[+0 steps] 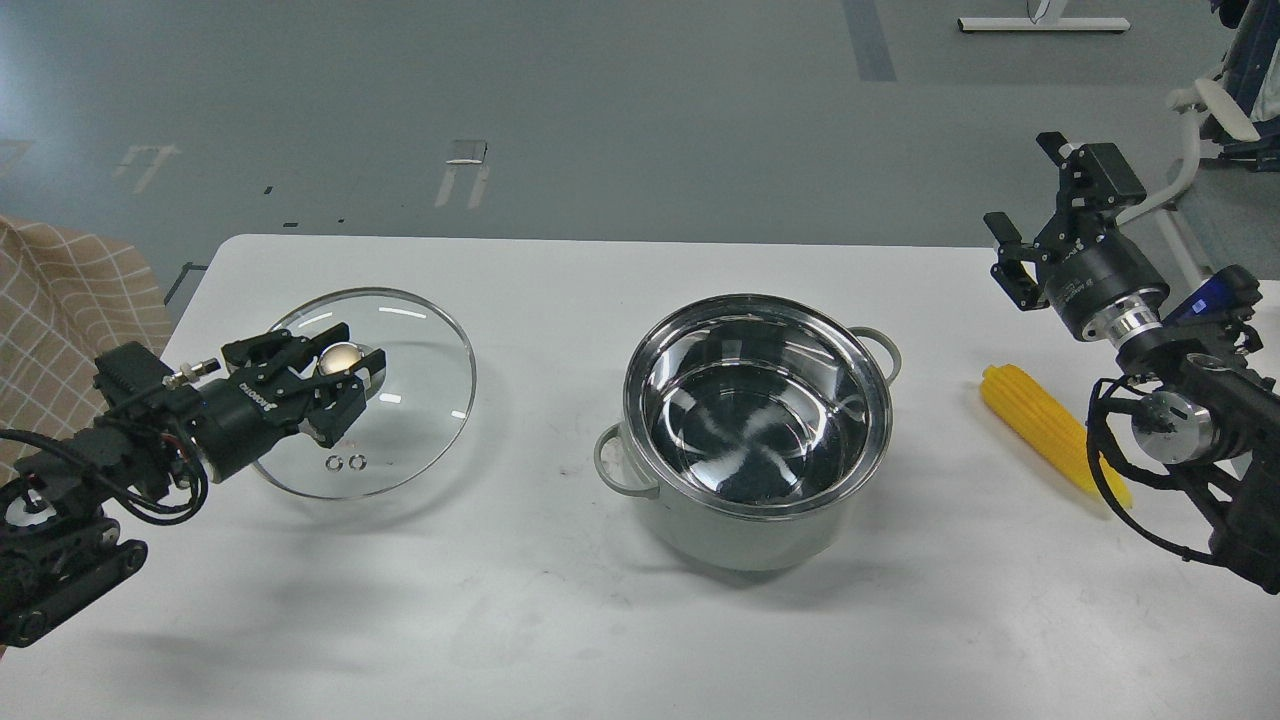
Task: Open pot and put corn in
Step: 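Lower the glass lid onto the table beside the pot, release, then raise the left gripper away from the lid, then lower the right gripper onto the yellow corn cob and grasp it, then lift the corn cob with the right gripper toward the pot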
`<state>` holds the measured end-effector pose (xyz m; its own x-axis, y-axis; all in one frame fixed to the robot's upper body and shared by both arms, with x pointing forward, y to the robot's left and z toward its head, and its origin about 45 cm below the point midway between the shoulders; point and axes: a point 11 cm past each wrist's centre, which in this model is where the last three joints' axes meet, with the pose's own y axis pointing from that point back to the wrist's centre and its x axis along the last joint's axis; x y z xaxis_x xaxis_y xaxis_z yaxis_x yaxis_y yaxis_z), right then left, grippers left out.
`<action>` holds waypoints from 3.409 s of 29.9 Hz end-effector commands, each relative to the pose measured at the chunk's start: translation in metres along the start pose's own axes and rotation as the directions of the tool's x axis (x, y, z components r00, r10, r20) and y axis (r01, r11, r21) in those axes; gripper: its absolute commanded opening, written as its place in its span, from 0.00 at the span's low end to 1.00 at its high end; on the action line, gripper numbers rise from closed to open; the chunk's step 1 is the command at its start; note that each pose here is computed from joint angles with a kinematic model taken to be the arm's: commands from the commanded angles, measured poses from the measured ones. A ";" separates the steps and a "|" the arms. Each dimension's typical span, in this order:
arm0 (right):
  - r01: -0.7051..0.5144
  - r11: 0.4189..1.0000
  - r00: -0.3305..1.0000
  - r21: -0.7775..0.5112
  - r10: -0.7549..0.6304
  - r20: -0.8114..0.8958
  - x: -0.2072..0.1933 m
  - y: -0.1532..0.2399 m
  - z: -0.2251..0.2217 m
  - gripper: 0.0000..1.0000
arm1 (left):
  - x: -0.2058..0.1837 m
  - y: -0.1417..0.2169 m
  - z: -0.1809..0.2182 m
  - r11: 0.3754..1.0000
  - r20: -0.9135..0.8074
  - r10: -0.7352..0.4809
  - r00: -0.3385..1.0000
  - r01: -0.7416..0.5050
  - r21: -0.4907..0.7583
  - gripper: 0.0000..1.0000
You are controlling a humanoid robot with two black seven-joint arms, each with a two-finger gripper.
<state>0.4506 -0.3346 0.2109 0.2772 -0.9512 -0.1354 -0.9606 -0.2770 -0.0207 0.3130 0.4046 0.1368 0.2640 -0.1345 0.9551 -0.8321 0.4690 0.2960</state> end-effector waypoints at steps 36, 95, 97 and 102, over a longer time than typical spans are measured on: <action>-0.013 1.000 1.000 -0.013 0.013 -0.002 0.006 0.007 0.005 1.00 | -0.025 -0.007 -0.010 0.991 -0.145 0.033 0.989 -0.014 0.132 0.83; -0.016 0.624 -0.340 -0.782 -0.739 -0.582 0.071 0.089 0.070 0.04 | 0.277 -0.040 0.016 0.797 -0.993 -0.085 0.083 -0.593 -0.117 0.90; -0.010 0.632 -0.340 -0.775 -0.731 -0.592 0.070 0.088 0.065 0.04 | 0.276 -0.040 0.015 0.798 -0.993 -0.084 0.082 -0.592 -0.117 0.90; 0.051 0.685 -0.349 -0.726 -0.669 -0.656 0.059 0.074 0.019 0.04 | 0.277 -0.040 0.017 0.797 -0.992 -0.089 0.084 -0.592 -0.122 0.90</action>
<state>0.3880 -0.4143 0.1536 0.5963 0.4378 0.6729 -0.6080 -0.3010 0.7347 0.4113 0.3343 0.3892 0.5788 0.8144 0.0420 -0.7609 0.5578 -0.3313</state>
